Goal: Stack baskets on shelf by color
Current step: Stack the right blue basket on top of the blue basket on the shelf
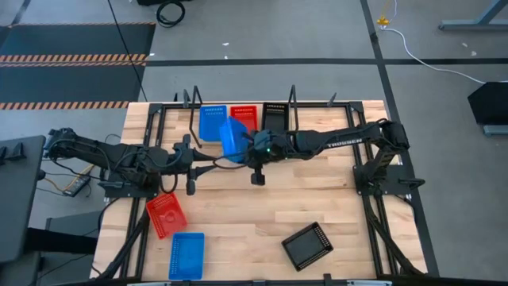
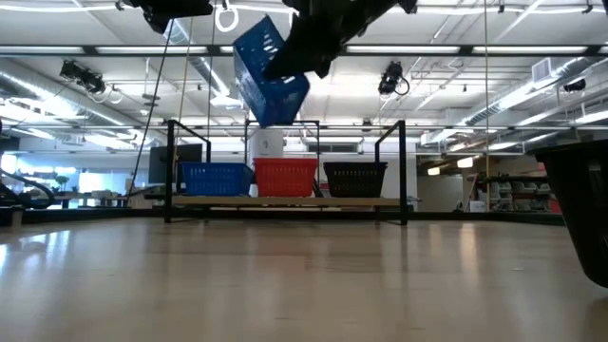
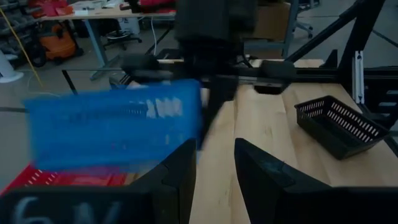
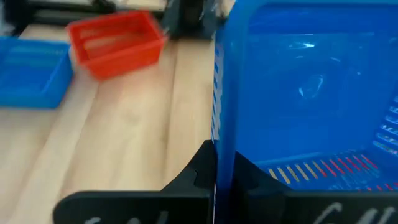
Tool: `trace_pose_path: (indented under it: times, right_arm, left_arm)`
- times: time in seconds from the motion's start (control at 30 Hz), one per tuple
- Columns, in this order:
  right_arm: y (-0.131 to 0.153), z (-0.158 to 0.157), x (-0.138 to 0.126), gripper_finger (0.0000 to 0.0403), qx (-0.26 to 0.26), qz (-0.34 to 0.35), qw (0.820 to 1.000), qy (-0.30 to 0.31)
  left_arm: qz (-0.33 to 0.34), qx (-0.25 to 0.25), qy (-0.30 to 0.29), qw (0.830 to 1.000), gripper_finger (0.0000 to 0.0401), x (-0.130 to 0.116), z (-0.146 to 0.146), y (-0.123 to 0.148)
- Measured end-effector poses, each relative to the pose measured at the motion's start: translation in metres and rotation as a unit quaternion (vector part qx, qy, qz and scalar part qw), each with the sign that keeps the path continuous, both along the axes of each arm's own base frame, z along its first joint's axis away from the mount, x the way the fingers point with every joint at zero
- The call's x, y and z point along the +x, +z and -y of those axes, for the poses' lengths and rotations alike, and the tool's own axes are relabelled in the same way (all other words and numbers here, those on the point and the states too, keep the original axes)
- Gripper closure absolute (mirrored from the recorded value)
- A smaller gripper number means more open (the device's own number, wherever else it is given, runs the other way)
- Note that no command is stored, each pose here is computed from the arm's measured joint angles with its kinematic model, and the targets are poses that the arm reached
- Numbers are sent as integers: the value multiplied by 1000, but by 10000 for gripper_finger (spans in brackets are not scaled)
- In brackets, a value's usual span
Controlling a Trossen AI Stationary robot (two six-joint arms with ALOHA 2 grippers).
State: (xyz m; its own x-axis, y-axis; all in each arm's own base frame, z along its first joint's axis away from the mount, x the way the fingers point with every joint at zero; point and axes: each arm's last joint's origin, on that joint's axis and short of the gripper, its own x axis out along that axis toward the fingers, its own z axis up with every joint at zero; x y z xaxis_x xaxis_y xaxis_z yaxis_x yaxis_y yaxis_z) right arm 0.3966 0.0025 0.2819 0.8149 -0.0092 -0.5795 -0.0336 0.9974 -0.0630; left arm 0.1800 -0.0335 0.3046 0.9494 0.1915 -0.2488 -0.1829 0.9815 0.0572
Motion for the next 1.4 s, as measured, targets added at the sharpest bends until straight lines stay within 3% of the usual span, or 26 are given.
trace_pose_path:
  times: [0.17, 0.4, 0.57, 0.7, 0.87, 1.1, 1.27, 1.4]
  right_arm:
    - [-16, -27, -7, 394, 52, -82, 995, 24]
    - [-65, -50, -3, 393, 123, -201, 972, 19]
    - [-105, -53, 7, 389, 137, -256, 957, 6]
    - [-122, -53, 12, 386, 134, -269, 954, 2]
    - [-113, -51, 14, 353, 128, -237, 963, -3]
    - [-89, -44, 24, 253, 129, -147, 981, 8]
    - [-90, -42, 21, 194, 128, -161, 978, 3]
    - [-80, -40, 6, 173, 127, -201, 971, -25]
  left_arm:
    - [-4, 23, -2, 1000, 285, 0, 0, 0]
    - [2, 30, 11, 999, 284, 0, -1, 2]
    - [5, 26, 11, 1000, 284, 0, -1, 2]
    - [6, 24, 9, 1000, 284, 0, 0, 2]
    - [9, 12, 11, 1000, 284, 0, 0, 2]
    - [19, -6, 5, 1000, 284, 0, 1, 4]
    - [18, -25, -24, 999, 284, 1, 3, 3]
    - [-4, -48, -69, 996, 284, 5, 8, -3]
